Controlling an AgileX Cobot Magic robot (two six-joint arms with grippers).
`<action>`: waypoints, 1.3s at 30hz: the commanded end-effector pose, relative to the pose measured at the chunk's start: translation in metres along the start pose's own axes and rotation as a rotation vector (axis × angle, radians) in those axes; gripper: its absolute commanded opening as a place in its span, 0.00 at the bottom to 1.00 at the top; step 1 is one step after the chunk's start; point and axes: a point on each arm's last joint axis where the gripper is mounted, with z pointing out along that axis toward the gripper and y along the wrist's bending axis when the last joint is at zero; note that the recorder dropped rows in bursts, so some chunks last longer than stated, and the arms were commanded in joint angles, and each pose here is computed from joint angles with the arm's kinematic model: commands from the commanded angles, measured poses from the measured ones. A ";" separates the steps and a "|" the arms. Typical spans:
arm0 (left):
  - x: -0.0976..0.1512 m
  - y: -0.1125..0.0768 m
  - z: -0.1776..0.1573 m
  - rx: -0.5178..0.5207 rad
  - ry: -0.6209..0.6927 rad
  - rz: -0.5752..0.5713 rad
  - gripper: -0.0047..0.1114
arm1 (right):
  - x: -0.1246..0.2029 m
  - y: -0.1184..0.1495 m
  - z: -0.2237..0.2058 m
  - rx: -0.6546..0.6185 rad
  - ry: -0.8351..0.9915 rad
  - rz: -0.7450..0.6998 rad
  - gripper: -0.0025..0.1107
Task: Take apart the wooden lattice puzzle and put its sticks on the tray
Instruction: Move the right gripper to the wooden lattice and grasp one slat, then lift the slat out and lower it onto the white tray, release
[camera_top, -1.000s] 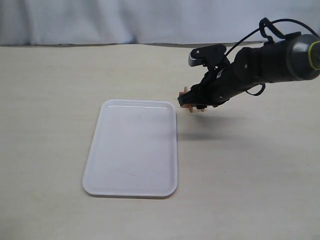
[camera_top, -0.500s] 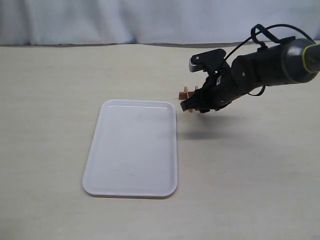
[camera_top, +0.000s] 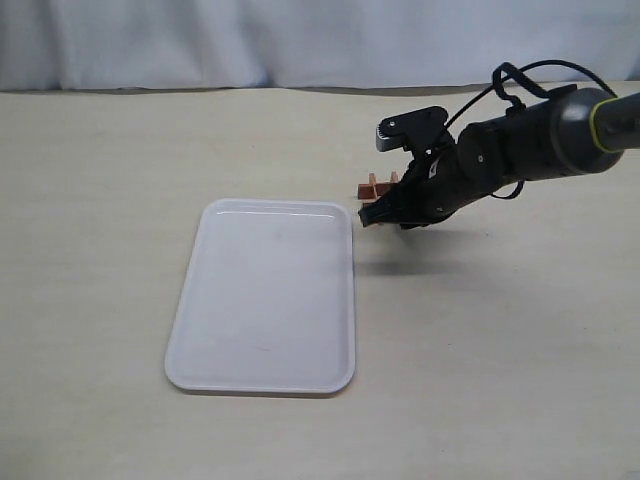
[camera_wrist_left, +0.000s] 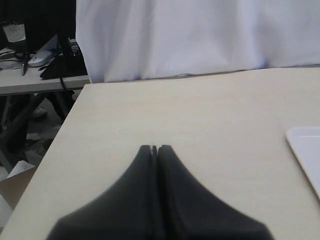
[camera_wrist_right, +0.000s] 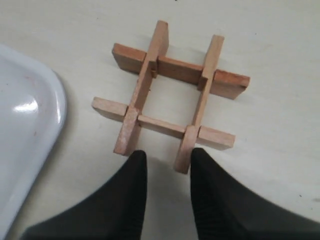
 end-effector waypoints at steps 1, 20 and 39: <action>-0.001 0.000 0.000 -0.007 -0.013 -0.003 0.04 | -0.004 -0.009 -0.001 0.014 -0.029 0.019 0.27; -0.001 0.000 0.000 -0.007 -0.013 -0.003 0.04 | -0.002 -0.019 -0.001 0.024 -0.018 0.071 0.21; 0.000 0.000 0.000 -0.007 -0.008 -0.003 0.04 | -0.003 -0.018 -0.001 0.021 -0.034 0.083 0.06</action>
